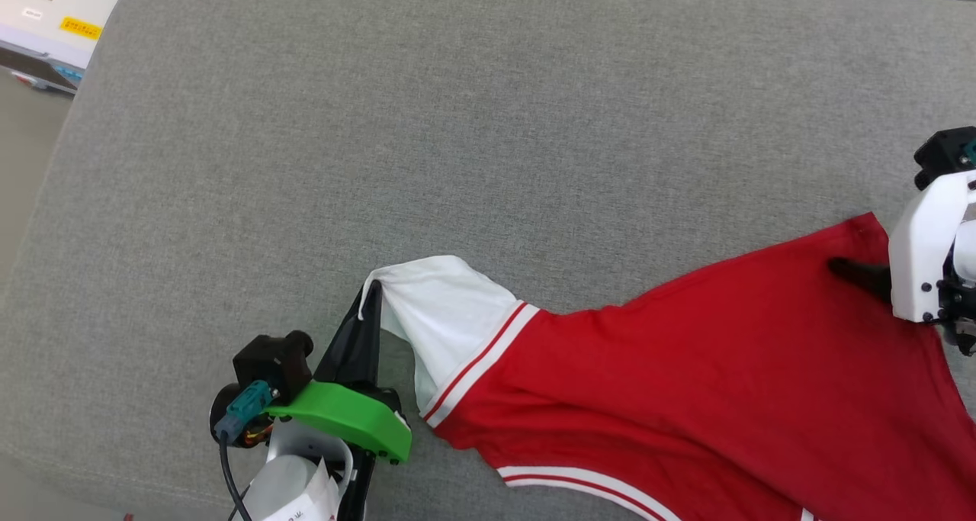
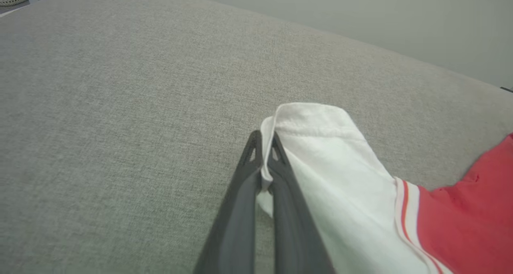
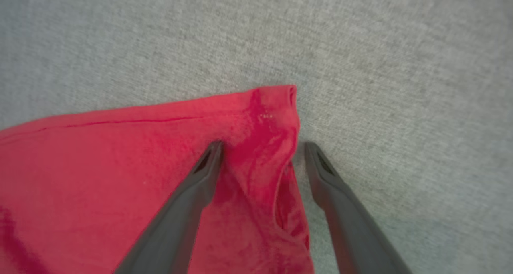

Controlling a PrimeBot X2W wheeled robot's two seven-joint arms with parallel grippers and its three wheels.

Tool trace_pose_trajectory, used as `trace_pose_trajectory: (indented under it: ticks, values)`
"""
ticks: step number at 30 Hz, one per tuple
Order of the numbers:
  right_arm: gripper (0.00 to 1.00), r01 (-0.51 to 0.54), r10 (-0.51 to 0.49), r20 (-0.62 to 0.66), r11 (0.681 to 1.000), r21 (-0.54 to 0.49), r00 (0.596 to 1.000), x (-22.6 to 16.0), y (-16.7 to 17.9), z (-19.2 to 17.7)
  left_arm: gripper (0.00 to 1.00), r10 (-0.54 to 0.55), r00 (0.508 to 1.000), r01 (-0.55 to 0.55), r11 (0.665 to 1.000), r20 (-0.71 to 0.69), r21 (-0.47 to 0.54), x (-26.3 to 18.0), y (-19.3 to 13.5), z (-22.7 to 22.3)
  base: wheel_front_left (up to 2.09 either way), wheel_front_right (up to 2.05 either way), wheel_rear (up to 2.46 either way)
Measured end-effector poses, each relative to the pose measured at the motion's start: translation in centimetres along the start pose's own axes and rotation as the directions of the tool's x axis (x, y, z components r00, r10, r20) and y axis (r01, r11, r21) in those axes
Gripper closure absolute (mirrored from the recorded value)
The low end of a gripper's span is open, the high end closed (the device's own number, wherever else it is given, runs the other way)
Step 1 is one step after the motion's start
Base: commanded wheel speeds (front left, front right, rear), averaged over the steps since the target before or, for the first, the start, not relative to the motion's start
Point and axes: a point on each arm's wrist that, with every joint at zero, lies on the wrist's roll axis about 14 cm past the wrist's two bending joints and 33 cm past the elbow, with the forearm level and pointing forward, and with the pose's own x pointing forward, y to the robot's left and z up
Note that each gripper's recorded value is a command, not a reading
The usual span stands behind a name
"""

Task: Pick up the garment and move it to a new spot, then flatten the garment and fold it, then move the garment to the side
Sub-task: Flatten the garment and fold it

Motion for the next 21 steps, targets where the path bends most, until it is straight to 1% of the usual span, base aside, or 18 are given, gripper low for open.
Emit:
trace_pose_trajectory:
  ticks: [2, 3, 4, 5, 7, 10, 12, 15, 16, 20, 21]
  values:
    - [0.0, -0.022, 0.022, -0.039, 1.0, 0.014, 0.999, 0.5, 0.2, -0.3, 1.0, 0.013, 1.0, -0.013, 1.0, -0.012, 0.0, -0.1, 0.4, -0.4, 0.0, 0.0, 0.0]
    - [0.58, -0.026, 0.027, -0.052, 0.999, 0.019, 0.998, 0.7, 0.3, -0.3, 1.0, 0.018, 1.0, -0.018, 1.0, -0.017, 0.001, -0.1, 0.5, -0.6, 0.0, 0.0, 0.0]
    - [0.94, -0.032, 0.034, -0.061, 0.999, 0.022, 0.998, 0.8, 0.3, -0.3, 1.0, 0.022, 1.0, -0.022, 1.0, -0.021, 0.001, -0.2, 0.7, -0.8, 0.0, 0.0, 0.0]
    - [1.0, -0.033, 0.034, -0.065, 0.999, 0.019, 0.997, 0.8, 0.3, -0.3, 1.0, 0.025, 0.999, -0.025, 1.0, -0.02, 0.001, -0.2, 0.8, -0.8, 0.0, 0.0, 0.0]
    - [1.0, -0.028, 0.029, -0.063, 0.999, 0.019, 0.998, 0.6, 0.2, -0.2, 1.0, 0.027, 0.999, -0.027, 1.0, -0.02, 0.002, -0.3, 0.9, -0.8, 0.0, 0.0, 0.0]
    - [1.0, -0.03, 0.03, -0.028, 1.0, 0.009, 0.999, 0.3, 0.5, 0.2, 1.0, 0.029, 1.0, -0.028, 1.0, -0.009, 0.003, -0.4, 1.0, -0.4, 0.0, 0.0, 0.0]
    - [1.0, -0.027, 0.027, 0.034, 1.0, 0.002, 0.999, -0.3, 0.8, 1.1, 1.0, 0.025, 1.0, -0.026, 1.0, 0.008, 0.01, -0.4, 1.1, 0.2, 0.0, 0.0, 0.0]
    - [1.0, -0.007, 0.008, 0.155, 1.0, -0.004, 0.988, -1.7, 0.8, 2.9, 1.0, 0.012, 0.999, -0.014, 0.999, 0.052, 0.037, -0.3, 1.3, 2.0, 0.0, 0.0, 0.0]
    - [1.0, 0.01, -0.007, 0.225, 1.0, -0.012, 0.974, -2.7, 0.9, 3.9, 1.0, -0.007, 0.996, 0.001, 0.998, 0.089, 0.062, 0.2, 1.3, 3.8, 0.0, 0.0, 0.0]
    - [1.0, 0.067, -0.063, 0.378, 0.998, 0.002, 0.924, -6.1, -0.1, 7.0, 1.0, -0.075, 0.983, 0.054, 0.991, 0.17, 0.124, 1.8, 0.5, 8.4, 0.0, 0.0, 0.0]
    - [1.0, 0.089, -0.086, 0.421, 0.996, 0.011, 0.903, -7.3, -0.7, 7.9, 1.0, -0.098, 0.977, 0.071, 0.987, 0.191, 0.143, 2.3, 0.0, 9.8, 0.0, 0.0, 0.0]
